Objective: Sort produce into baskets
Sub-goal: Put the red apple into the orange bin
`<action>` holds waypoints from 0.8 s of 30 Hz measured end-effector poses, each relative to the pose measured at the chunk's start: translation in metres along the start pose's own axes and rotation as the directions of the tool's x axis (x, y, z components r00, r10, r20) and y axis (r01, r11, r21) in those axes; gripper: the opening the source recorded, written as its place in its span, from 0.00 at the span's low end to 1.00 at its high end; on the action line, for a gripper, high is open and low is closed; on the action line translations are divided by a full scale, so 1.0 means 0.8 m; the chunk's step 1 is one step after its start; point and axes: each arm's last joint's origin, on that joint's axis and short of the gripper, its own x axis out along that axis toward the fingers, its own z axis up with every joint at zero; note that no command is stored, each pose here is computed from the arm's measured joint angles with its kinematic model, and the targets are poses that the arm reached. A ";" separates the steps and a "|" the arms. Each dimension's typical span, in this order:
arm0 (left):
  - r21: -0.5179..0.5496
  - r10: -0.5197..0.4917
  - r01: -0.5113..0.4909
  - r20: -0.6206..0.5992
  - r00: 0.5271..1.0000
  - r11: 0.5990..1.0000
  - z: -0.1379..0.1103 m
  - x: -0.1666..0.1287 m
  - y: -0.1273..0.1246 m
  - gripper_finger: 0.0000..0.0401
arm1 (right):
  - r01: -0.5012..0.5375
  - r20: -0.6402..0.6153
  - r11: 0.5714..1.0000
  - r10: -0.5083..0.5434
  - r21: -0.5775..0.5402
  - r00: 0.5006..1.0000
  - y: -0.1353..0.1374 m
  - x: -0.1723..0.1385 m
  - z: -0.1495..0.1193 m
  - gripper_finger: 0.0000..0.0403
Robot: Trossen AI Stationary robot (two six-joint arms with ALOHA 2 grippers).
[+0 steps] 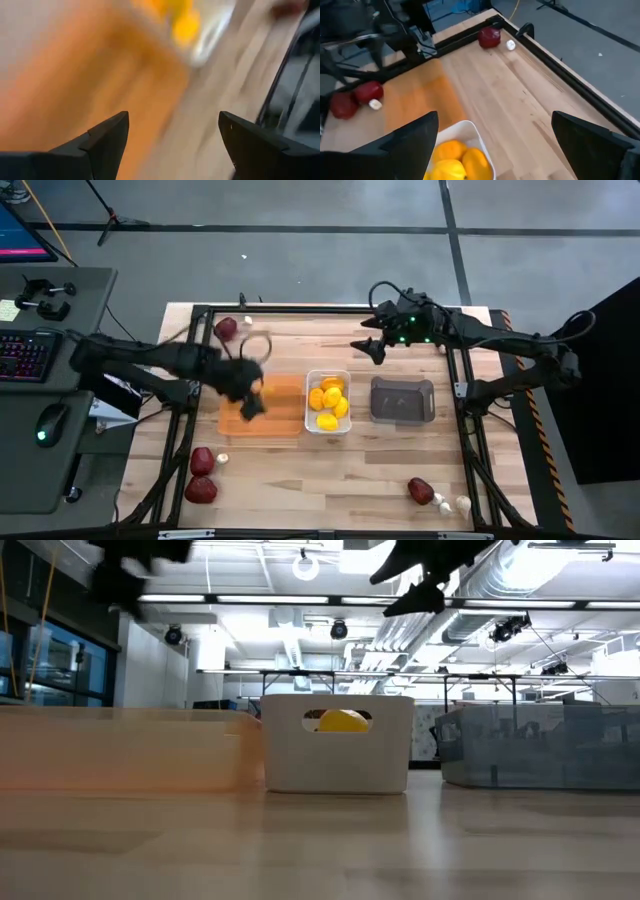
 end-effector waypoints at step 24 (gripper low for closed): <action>0.072 0.466 -0.530 -0.588 0.662 0.845 -0.180 0.096 -0.060 0.74 | -0.033 -0.140 0.999 0.033 0.007 0.990 -0.004 0.050 -0.019 0.94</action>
